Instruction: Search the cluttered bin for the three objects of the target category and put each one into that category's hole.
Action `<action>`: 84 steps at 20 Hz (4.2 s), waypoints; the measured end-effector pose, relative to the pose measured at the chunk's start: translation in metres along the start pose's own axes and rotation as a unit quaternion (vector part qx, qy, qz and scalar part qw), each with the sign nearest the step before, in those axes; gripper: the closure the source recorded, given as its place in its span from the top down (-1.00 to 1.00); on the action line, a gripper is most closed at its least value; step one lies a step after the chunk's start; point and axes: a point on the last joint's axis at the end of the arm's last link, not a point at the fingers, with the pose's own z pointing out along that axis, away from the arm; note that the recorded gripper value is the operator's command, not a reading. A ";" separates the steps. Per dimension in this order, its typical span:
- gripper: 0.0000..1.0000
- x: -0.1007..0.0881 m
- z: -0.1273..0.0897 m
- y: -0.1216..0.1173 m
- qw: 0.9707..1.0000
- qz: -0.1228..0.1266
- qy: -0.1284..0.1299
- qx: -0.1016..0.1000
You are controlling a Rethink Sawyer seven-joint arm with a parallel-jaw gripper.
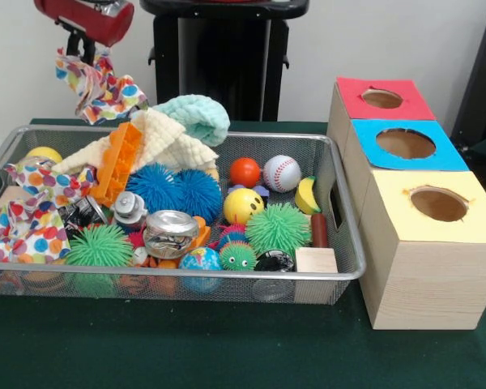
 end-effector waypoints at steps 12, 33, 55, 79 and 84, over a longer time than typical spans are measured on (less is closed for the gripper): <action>-1.00 0.055 0.001 0.067 0.998 -0.023 0.030 -0.052; 1.00 0.099 0.029 0.167 0.991 -0.078 -0.019 -0.110; 1.00 0.064 0.030 0.091 0.993 0.018 -0.021 -0.117; 1.00 0.015 0.148 0.019 0.997 -0.032 -0.054 -0.046; 1.00 0.014 0.150 0.018 0.996 -0.064 -0.066 -0.014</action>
